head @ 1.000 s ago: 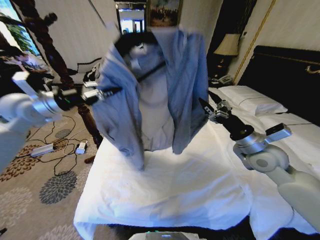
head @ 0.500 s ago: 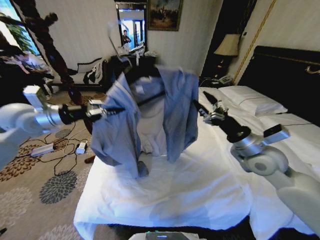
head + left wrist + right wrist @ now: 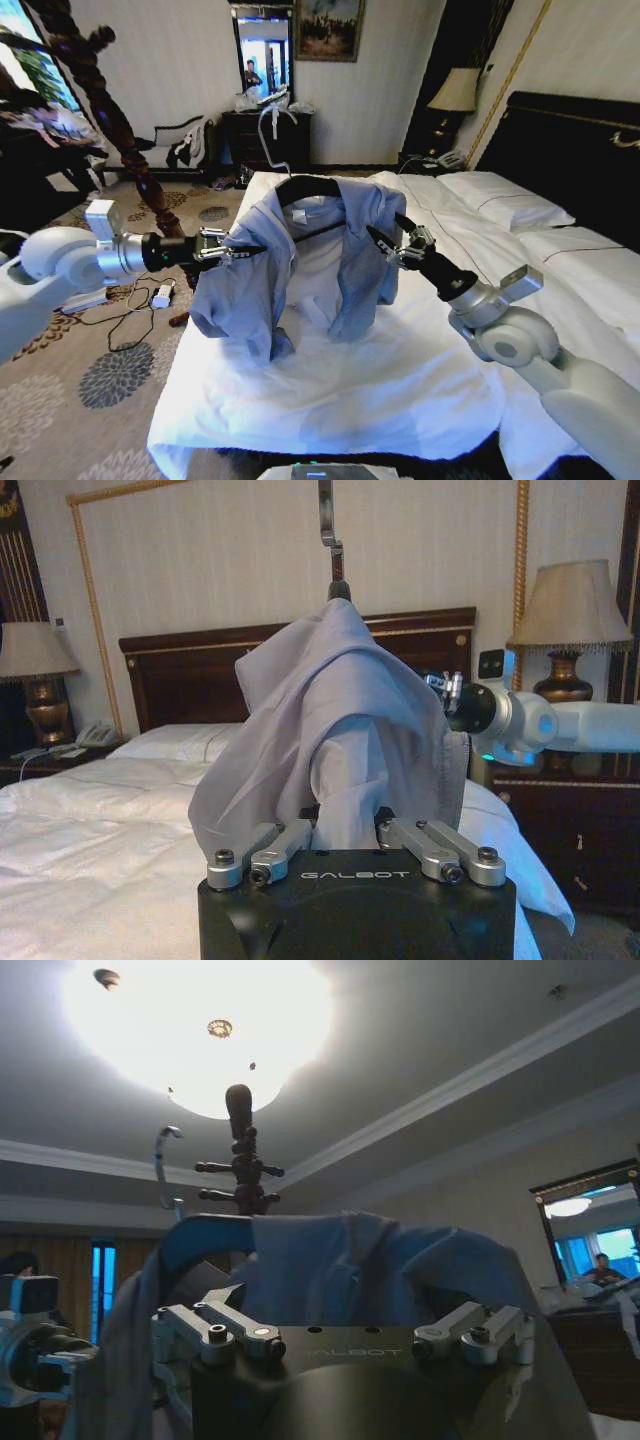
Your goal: Pick up the clothes from the bed and hang them on the clothes hanger.
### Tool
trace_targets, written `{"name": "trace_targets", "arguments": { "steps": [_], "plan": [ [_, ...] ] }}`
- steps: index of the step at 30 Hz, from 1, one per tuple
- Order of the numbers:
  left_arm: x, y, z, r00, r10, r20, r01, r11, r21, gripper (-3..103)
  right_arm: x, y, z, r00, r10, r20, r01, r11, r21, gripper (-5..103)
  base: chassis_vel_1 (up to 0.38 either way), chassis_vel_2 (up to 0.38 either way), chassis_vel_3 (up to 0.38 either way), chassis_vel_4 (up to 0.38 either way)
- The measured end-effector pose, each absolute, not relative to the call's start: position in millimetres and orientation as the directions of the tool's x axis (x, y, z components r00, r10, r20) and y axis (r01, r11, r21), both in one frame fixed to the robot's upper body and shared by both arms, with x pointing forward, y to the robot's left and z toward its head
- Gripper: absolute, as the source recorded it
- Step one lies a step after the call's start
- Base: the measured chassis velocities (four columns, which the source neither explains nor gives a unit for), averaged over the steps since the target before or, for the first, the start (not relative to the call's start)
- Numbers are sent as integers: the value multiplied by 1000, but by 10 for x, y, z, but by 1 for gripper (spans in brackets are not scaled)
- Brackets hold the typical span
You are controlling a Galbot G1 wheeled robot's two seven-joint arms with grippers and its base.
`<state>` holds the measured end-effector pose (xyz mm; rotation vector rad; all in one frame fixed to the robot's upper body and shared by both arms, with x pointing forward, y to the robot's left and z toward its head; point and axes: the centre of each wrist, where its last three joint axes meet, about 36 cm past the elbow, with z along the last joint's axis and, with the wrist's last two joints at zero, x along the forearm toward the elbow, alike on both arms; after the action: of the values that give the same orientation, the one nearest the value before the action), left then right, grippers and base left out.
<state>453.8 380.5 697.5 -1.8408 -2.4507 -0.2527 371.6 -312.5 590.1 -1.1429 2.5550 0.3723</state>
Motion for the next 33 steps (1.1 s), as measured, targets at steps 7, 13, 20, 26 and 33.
{"name": "trace_targets", "arguments": {
  "steps": [7,13,20,26,33],
  "plan": [
    [4541,3802,6947,-286,945,158,957,275,89,18,3702,-3112,5877,-595,-689,-413,-781,618,94,100,0,0,0,0],
    [4569,3807,6925,-290,945,149,956,280,86,18,3699,-3099,5809,-564,-713,-416,-806,586,88,95,0,0,0,0],
    [4603,3797,6867,-290,946,147,956,280,87,18,3694,-3087,5698,-532,-733,-424,-829,554,81,73,0,0,0,0],
    [4643,3796,6829,-292,947,136,955,282,87,18,3693,-3092,5698,-499,-747,-440,-849,523,76,86,0,0,0,0],
    [4693,3812,6798,-296,947,127,954,286,88,18,3686,-3086,5665,-465,-765,-446,-870,489,69,91,0,0,0,0]
  ]
}}
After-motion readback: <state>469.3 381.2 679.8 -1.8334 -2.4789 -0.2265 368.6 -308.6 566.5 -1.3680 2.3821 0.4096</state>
